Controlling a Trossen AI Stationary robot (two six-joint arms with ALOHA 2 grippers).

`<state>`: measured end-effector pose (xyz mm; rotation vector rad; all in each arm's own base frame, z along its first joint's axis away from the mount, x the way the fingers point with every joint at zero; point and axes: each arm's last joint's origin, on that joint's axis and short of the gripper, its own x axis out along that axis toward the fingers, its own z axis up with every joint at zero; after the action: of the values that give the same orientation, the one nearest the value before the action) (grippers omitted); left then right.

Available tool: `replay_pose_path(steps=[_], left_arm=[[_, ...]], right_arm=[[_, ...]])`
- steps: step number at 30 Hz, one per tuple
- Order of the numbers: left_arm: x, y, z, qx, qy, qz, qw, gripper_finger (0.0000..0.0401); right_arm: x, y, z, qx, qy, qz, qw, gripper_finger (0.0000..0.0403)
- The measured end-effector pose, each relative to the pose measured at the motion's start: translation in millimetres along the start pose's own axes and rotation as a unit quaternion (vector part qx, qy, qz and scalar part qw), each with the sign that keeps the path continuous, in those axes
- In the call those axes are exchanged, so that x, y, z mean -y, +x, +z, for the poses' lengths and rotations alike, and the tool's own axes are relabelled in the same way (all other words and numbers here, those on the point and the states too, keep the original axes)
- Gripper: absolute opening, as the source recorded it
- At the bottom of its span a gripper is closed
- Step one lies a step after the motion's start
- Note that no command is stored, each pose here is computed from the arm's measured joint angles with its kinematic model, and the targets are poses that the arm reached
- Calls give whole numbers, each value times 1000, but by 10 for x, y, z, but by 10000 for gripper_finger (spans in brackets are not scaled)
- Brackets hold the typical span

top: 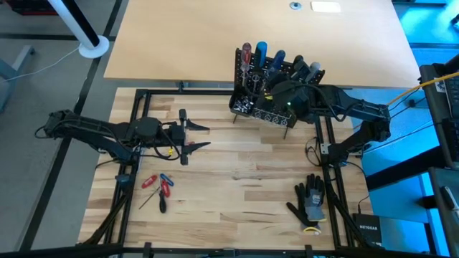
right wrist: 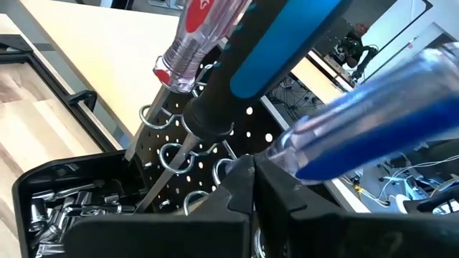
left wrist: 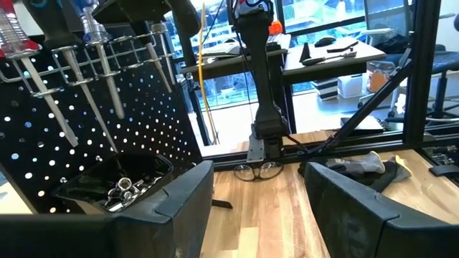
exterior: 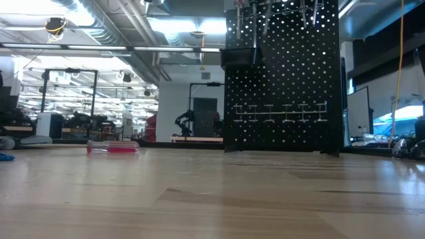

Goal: Hang tools onto peg board
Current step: Hang the blue screwdriver on the black pegboard

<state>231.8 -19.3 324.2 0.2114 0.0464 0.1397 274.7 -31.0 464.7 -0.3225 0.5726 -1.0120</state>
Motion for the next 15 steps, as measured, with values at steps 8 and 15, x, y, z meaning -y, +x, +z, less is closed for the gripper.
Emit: replay_pose_path(steps=[8, 15], left_arm=[[0, 0, 0, 0, 0, 0, 1000, 210], [1, 0, -3, -1, 1, 0, 1000, 210]], right_arm=[[-42, -59, 10, 9, -5, 10, 1000, 11], [-130, -296, 58, 48, -26, 32, 998, 11]])
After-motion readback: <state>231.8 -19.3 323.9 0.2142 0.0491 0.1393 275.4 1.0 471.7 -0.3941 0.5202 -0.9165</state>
